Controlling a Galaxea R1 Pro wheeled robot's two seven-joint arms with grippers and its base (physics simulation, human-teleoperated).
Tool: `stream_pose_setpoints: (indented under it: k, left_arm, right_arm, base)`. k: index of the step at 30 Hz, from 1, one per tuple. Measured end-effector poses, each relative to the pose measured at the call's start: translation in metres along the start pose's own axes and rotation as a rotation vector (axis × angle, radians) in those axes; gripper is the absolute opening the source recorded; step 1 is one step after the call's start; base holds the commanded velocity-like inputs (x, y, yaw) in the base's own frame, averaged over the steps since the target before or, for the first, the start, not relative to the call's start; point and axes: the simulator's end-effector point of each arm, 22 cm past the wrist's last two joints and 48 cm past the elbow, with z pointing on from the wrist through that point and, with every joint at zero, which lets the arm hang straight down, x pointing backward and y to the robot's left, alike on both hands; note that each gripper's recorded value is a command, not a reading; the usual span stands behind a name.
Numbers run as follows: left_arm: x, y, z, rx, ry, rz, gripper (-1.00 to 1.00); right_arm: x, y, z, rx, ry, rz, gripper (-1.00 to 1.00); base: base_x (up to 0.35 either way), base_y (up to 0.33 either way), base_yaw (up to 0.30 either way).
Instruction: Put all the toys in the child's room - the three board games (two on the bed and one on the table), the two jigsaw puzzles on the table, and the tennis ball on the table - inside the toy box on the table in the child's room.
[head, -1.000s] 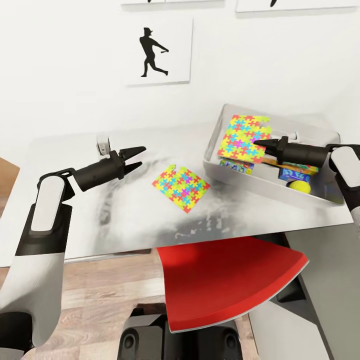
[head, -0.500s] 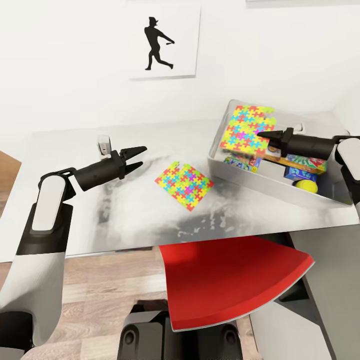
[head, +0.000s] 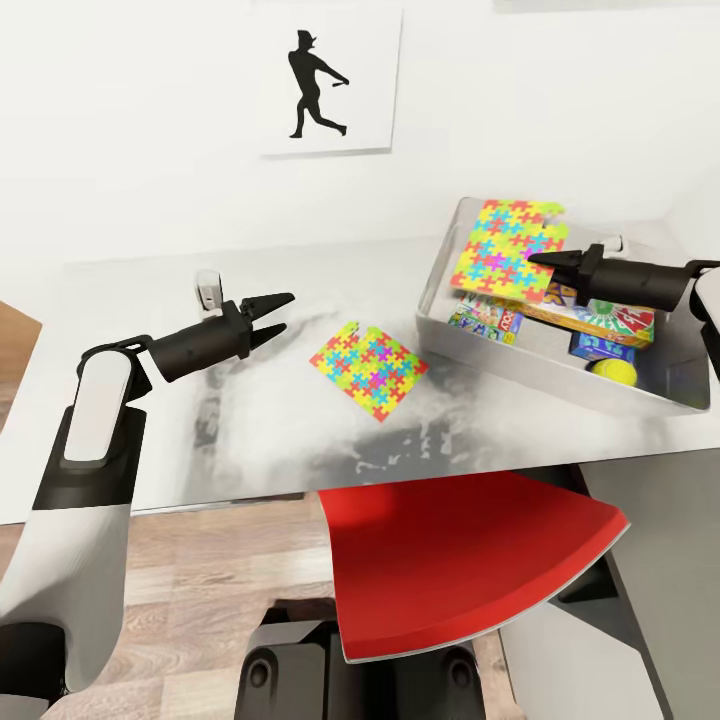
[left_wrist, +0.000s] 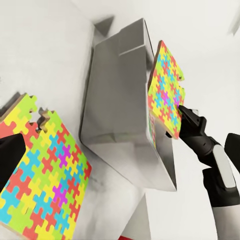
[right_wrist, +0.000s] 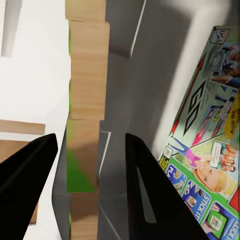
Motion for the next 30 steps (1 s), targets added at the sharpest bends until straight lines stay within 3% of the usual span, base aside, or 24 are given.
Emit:
stream_pose_setpoints:
  k: [12, 30]
  left_arm:
    - [0.001, 0.004, 0.002, -0.002, 0.002, -0.004, 1.0]
    - [0.002, 0.015, 0.009, -0.003, 0.009, -0.017, 1.0]
  right_arm:
    - [-0.004, -0.008, -0.006, 0.014, -0.008, 0.001, -1.0]
    - [0.004, -0.027, 0.001, 0.029, 0.004, 0.02, -1.0]
  base:
    - [0.0, 0.0, 0.001]
    - [0.0, 0.0, 0.0]
